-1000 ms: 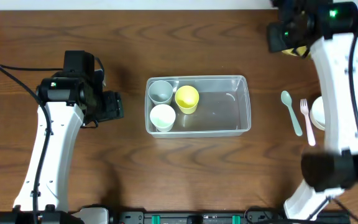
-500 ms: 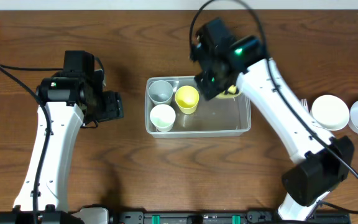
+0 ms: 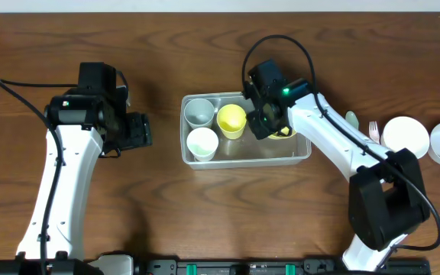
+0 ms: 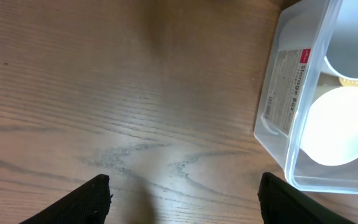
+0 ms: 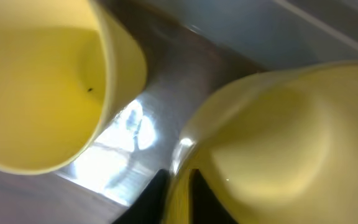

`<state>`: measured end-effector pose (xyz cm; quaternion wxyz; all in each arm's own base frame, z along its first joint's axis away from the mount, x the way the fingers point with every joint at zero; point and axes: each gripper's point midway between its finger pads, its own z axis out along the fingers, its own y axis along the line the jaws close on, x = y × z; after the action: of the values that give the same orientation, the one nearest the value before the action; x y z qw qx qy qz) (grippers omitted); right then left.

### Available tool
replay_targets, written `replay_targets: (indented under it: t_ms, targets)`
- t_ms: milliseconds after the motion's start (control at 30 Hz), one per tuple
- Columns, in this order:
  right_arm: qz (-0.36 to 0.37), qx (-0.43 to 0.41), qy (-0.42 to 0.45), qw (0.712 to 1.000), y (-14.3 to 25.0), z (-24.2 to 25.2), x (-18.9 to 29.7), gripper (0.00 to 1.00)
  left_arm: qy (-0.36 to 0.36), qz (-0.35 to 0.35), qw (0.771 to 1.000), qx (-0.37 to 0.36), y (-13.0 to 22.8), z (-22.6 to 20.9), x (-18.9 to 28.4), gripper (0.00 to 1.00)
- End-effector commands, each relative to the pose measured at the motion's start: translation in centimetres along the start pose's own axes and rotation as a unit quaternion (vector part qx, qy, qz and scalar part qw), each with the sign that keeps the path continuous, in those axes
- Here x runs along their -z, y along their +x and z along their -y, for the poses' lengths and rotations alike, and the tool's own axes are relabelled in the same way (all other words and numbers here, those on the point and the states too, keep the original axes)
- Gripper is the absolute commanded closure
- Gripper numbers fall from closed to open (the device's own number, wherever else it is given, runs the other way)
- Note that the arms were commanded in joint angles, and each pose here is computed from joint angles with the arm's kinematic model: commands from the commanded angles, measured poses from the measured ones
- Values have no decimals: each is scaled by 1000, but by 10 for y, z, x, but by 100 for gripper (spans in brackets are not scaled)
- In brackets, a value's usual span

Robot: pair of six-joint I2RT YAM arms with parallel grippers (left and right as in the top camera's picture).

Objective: Pack container
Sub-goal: 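Lower the yellow bowl into the box's right side and release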

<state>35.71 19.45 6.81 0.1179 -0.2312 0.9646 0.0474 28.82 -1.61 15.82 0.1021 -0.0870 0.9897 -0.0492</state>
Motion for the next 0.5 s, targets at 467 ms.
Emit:
replay_targets:
  t_ms: [467]
  targets:
    - [181, -118, 67, 974, -56, 87, 157, 33, 5, -2, 1000, -8, 2, 2, 2, 23]
